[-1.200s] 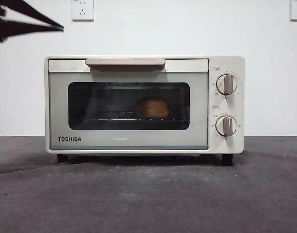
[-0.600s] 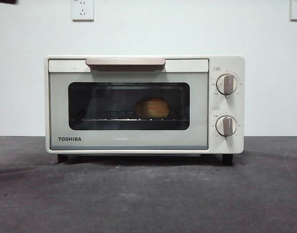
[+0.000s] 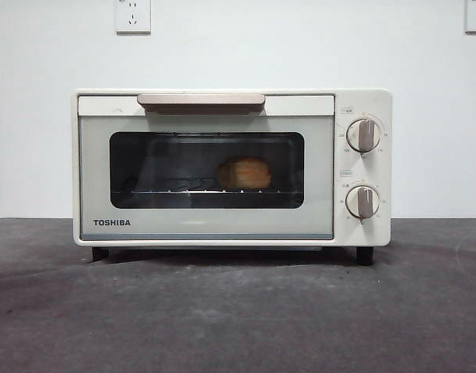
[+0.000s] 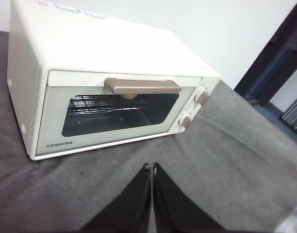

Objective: The left arm flap open the oven, the right arm pick bread and place it into oven, the left arm flap close the oven

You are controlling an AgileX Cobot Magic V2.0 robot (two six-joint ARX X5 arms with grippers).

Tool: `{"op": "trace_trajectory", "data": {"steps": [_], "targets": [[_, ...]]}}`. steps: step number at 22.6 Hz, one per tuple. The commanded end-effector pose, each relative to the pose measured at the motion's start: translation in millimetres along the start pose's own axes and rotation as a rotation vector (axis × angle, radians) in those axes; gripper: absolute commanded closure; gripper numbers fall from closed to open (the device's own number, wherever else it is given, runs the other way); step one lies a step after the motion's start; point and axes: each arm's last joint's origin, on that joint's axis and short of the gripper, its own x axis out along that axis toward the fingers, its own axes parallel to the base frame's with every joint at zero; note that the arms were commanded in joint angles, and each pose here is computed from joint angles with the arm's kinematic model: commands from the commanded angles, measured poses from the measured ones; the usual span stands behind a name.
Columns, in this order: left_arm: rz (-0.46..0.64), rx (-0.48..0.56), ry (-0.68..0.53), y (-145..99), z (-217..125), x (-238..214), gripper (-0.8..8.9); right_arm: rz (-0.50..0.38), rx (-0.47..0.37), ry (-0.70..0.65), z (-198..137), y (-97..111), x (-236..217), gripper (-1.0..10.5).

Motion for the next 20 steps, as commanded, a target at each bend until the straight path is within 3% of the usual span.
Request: {"op": "trace_trajectory", "data": {"steps": [1, 8, 9, 11, 20], "targets": [[0.005, 0.123, -0.008, -2.4, 2.1, -3.1, 8.03, 0.013, -0.01, -0.024, 4.4, 1.1, -3.9, 5.1], [0.005, 0.122, -0.007, -2.4, 2.1, -3.0, 8.02, 0.011, -0.014, -0.023, 4.2, 1.1, -3.9, 5.5], [0.005, 0.122, -0.007, -2.4, 2.1, -3.0, 8.02, 0.011, -0.014, -0.023, 4.2, 1.1, -3.9, 6.3], [0.001, 0.118, -0.022, -2.7, 3.7, -3.0, 8.02, 0.01, -0.018, -0.021, 4.1, 1.0, -3.7, 9.4], [-0.002, 0.129, -0.041, -3.2, 5.8, -3.1, 8.02, 0.013, -0.025, -0.04, 5.8, 1.4, -3.9, 9.3]]}}
